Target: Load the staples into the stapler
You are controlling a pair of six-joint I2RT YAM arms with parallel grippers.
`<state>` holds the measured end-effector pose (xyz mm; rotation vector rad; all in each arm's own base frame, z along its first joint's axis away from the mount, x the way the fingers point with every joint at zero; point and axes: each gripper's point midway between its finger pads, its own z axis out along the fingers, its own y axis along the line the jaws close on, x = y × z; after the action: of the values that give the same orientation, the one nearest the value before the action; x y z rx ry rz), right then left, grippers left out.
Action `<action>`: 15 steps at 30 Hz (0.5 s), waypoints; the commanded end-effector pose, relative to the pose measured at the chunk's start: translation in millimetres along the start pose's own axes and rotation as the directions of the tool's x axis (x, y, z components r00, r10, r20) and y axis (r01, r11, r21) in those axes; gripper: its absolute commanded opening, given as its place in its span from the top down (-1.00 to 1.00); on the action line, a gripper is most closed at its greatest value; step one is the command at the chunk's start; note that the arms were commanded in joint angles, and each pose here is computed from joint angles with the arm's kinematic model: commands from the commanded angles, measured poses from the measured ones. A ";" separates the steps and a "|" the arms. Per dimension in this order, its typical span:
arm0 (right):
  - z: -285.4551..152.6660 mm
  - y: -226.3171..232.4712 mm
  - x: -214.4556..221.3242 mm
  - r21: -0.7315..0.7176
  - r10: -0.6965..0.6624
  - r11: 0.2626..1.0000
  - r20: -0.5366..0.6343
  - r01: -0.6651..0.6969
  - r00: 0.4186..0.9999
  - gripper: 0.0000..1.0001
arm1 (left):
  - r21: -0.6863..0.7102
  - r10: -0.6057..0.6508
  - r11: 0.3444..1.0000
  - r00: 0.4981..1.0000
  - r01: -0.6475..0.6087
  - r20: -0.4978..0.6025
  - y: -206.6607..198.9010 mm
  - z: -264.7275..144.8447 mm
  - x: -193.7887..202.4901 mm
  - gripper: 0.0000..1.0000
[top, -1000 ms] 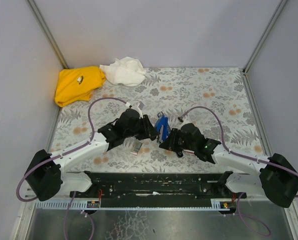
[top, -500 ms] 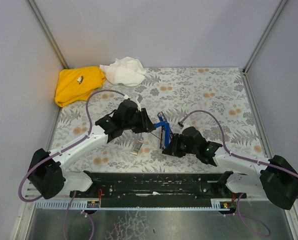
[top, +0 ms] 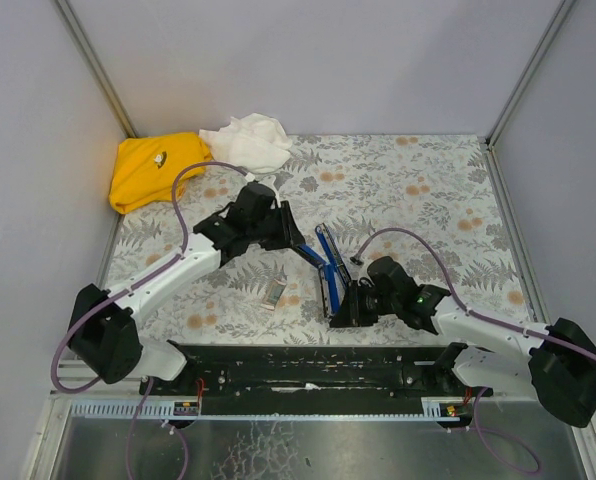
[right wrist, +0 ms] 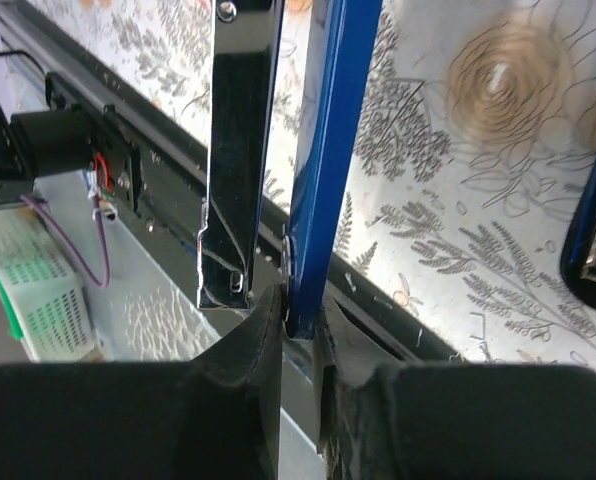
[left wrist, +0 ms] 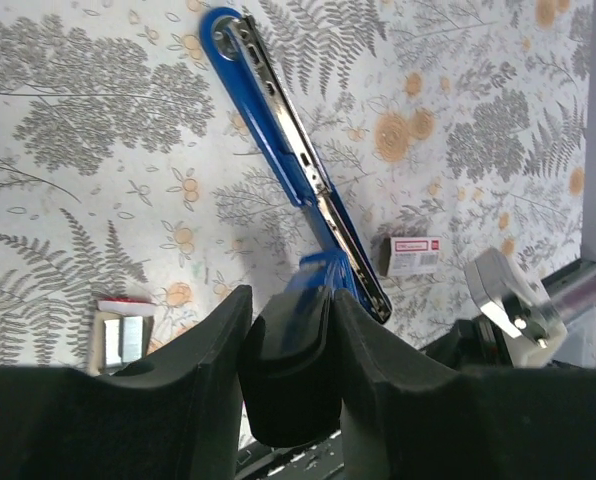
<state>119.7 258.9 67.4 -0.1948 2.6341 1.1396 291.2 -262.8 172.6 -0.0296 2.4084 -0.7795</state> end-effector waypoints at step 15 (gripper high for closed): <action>-21.0 16.5 61.2 -0.180 -0.066 0.984 -0.274 0.016 0.960 1.00 | -0.237 0.049 0.972 0.973 0.007 0.226 78.0 44.9 -84.4 1.00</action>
<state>92.8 257.1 67.6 -0.2910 2.6875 1.2646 316.7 -250.8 128.1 -0.1080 2.5109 -0.7091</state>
